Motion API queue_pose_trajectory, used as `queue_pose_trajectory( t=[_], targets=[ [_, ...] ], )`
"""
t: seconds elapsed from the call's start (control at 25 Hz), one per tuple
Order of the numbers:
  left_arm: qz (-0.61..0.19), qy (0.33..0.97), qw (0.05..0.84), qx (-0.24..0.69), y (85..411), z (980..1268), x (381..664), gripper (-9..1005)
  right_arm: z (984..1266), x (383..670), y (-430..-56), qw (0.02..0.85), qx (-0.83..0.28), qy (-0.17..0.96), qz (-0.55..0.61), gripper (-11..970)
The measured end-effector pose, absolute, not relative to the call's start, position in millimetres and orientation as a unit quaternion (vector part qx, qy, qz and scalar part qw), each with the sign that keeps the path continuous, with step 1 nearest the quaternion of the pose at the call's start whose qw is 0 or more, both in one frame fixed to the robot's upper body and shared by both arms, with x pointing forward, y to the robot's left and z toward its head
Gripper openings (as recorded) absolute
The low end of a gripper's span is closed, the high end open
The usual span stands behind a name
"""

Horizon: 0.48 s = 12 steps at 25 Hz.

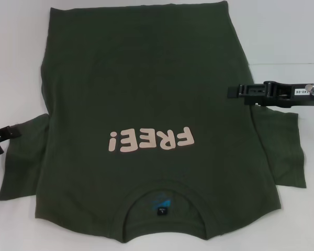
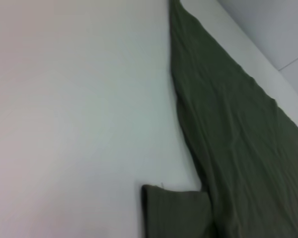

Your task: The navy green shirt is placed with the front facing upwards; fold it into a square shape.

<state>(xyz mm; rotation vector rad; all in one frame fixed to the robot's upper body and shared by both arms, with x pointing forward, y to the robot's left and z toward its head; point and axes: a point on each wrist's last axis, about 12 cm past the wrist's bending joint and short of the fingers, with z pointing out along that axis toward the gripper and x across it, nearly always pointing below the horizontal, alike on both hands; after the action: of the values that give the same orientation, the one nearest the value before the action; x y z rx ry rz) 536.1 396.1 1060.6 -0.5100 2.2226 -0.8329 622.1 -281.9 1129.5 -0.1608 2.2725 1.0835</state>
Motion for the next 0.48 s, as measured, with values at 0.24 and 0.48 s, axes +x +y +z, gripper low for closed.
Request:
queue_pose_trajectory(
  t=[0.24, 0.48],
  targets=[
    [-0.32, 0.859, 0.344, -0.202, 395.2, 1056.1, 534.1, 840, 1130.0, 622.4, -282.6, 0.305, -0.06, 0.858, 0.409, 835],
    [-0.333, 0.86, 0.333, -0.196, 388.1, 1054.3, 536.6, 839, 1131.0, 623.0, -283.6, 0.308, -0.058, 0.857, 0.41, 835]
  ],
)
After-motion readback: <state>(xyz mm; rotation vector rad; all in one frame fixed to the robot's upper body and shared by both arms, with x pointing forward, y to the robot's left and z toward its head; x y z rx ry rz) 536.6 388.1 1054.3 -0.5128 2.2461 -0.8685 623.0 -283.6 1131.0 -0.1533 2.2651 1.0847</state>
